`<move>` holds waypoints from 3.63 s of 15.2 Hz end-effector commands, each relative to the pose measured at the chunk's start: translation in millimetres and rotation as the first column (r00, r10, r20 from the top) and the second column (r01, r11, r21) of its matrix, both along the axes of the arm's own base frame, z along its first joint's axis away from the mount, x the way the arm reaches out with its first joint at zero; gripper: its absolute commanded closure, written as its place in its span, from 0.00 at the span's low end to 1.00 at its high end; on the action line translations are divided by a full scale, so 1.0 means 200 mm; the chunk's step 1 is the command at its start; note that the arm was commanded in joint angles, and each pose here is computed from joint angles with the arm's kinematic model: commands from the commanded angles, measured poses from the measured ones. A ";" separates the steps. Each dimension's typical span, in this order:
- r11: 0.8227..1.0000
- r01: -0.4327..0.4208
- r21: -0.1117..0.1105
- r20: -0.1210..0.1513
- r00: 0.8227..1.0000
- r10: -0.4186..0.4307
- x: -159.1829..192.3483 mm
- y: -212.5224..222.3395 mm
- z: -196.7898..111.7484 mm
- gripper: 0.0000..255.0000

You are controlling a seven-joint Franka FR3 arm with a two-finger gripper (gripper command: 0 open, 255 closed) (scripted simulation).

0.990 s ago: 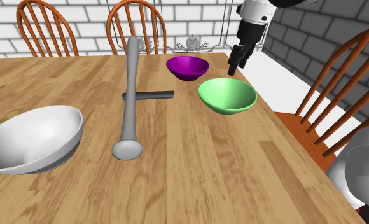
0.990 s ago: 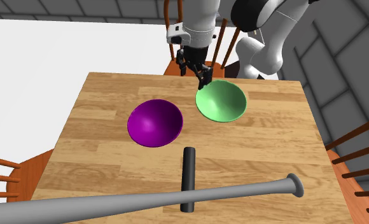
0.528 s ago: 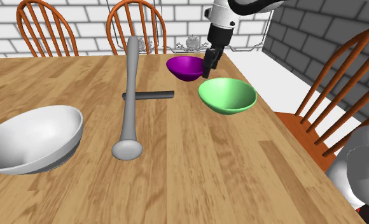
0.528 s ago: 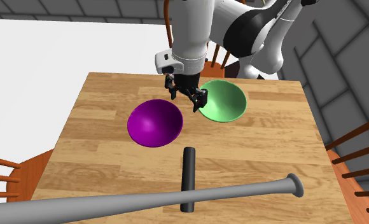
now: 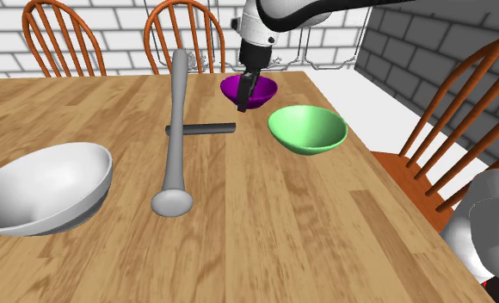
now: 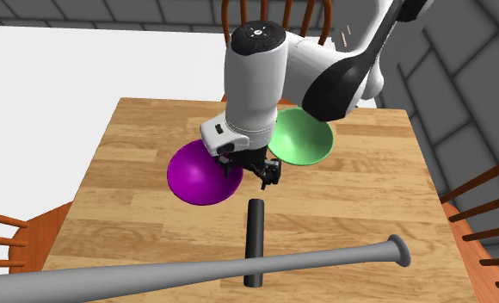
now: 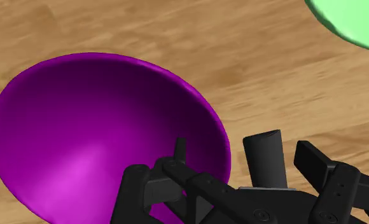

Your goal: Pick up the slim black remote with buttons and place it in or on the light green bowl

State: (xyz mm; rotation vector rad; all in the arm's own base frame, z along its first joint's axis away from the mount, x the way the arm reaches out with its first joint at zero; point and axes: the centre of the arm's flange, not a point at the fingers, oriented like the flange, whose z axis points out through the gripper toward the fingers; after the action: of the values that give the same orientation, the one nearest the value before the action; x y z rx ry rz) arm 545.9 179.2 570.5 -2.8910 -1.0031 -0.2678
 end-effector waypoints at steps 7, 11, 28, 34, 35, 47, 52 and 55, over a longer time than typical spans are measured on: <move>0.972 -0.233 -0.004 0.042 0.971 0.233 0.19 0.45 -0.07 0.00; 0.954 -0.299 -0.007 0.054 0.953 0.299 0.23 0.60 -0.11 0.00; 0.954 -0.299 -0.007 0.054 0.953 0.299 0.26 0.63 -0.28 1.00; 0.954 -0.299 -0.007 0.054 0.953 0.299 0.27 0.63 -0.29 1.00; 0.954 -0.299 -0.007 0.054 0.953 0.299 0.26 0.63 -0.28 1.00; 0.954 -0.299 -0.007 0.054 0.953 0.299 0.26 0.63 0.03 1.00; 0.954 -0.299 -0.007 0.054 0.953 0.299 0.26 0.63 0.17 1.00; 0.954 -0.299 -0.007 0.054 0.953 0.299 0.26 0.63 0.25 1.00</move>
State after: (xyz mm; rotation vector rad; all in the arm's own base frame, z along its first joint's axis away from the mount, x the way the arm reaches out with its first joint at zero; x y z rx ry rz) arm 596.9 304.2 613.5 -2.6905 -1.4272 -0.3264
